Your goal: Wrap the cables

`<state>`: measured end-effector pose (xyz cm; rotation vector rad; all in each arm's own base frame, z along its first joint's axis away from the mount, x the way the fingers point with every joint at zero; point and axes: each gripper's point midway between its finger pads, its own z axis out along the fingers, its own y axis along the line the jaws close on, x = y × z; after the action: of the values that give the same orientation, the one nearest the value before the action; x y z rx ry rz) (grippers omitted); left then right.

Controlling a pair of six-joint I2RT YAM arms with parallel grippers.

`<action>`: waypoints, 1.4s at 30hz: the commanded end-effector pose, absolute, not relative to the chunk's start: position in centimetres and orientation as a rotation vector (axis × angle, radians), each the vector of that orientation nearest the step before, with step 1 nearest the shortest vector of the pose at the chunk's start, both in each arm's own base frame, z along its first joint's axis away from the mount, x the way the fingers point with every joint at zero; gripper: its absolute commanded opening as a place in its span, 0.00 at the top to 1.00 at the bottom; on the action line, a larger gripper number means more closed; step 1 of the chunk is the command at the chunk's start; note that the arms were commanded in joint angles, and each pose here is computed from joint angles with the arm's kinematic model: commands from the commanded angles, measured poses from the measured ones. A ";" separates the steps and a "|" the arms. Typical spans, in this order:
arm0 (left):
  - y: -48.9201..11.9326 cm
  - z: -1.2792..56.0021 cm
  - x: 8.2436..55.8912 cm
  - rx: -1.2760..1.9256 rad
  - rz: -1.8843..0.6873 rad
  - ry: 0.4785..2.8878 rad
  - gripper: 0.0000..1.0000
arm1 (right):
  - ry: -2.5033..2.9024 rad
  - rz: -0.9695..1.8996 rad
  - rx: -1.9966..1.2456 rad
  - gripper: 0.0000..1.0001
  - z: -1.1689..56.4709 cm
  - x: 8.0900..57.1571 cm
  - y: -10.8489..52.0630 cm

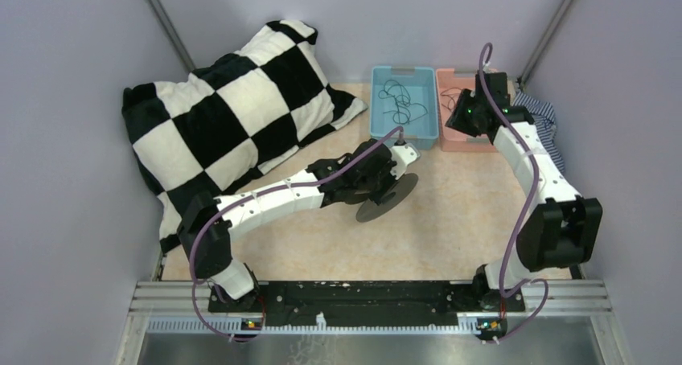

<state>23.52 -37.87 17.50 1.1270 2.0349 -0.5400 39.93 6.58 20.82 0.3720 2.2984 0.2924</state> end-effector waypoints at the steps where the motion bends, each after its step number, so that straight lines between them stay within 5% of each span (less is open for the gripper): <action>1: -38.9 19.1 23.9 1.135 -0.570 1.967 1.00 | 2.224 0.205 0.406 0.64 22.8 43.9 4.7; 10: -38.7 19.6 24.1 1.132 -0.544 1.973 0.92 | 2.237 0.143 0.507 0.63 20.4 50.1 2.3; 19: -37.9 19.6 24.9 1.101 -0.470 1.995 0.55 | 2.233 0.167 0.656 0.50 17.0 56.1 -1.1; 27: -38.1 19.3 25.3 1.109 -0.460 2.007 0.50 | 2.282 0.235 0.691 0.43 12.1 62.6 -0.7; 32: -38.1 18.4 25.2 1.135 -0.459 2.028 0.59 | 2.286 0.341 0.735 0.43 9.1 64.0 -0.3; 36: -37.8 17.7 25.4 1.142 -0.449 2.045 0.86 | 2.290 0.367 0.727 0.48 7.9 64.4 0.1; 38: -37.7 17.6 25.6 1.141 -0.437 2.050 1.00 | 2.289 0.365 0.725 0.63 8.0 64.4 0.1; 42: -37.3 17.6 26.1 1.146 -0.415 2.040 1.00 | 2.248 0.361 0.705 0.97 10.5 64.1 -0.1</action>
<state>25.00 -37.44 16.80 1.1472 2.0671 -0.4443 63.31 0.18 5.87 0.7335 2.3498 0.3301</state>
